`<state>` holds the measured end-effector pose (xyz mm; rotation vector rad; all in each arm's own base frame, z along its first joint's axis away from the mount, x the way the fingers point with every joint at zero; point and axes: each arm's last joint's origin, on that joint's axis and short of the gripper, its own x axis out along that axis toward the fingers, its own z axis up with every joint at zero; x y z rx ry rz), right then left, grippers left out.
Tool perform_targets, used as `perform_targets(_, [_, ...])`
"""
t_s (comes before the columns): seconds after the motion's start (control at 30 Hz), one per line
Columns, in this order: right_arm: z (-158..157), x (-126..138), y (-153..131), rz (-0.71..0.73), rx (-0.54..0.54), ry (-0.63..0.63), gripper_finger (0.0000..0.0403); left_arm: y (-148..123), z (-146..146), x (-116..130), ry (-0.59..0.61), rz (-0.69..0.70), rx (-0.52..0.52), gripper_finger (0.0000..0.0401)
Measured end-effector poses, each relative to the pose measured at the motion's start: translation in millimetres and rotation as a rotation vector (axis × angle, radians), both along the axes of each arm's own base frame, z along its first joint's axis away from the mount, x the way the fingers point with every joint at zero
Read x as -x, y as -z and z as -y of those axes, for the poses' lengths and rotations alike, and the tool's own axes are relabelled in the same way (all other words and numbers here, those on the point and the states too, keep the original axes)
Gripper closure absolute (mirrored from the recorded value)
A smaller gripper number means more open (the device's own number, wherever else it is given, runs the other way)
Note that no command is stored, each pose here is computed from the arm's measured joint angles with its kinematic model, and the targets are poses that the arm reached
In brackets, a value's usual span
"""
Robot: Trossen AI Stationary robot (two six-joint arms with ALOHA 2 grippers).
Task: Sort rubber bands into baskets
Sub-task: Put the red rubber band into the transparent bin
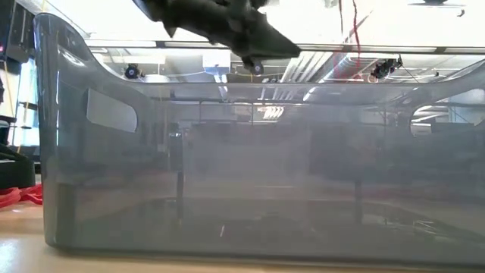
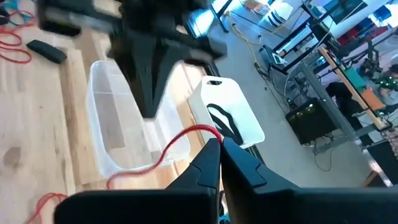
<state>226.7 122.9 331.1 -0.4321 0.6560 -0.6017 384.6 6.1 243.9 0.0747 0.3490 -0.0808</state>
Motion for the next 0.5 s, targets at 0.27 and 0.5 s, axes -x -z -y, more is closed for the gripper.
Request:
perform_targets(0.27, [22,-26,-4,0.003,-0.055,0.008,0.0403,-6,-1,44,-0.075,0.112,-0.003,0.0401])
perform_targets(0.5, [48,-49,-8,0.009,-0.144,-0.020,0.0403,-6,-1,76,-0.110,0.149,-0.012,0.0401])
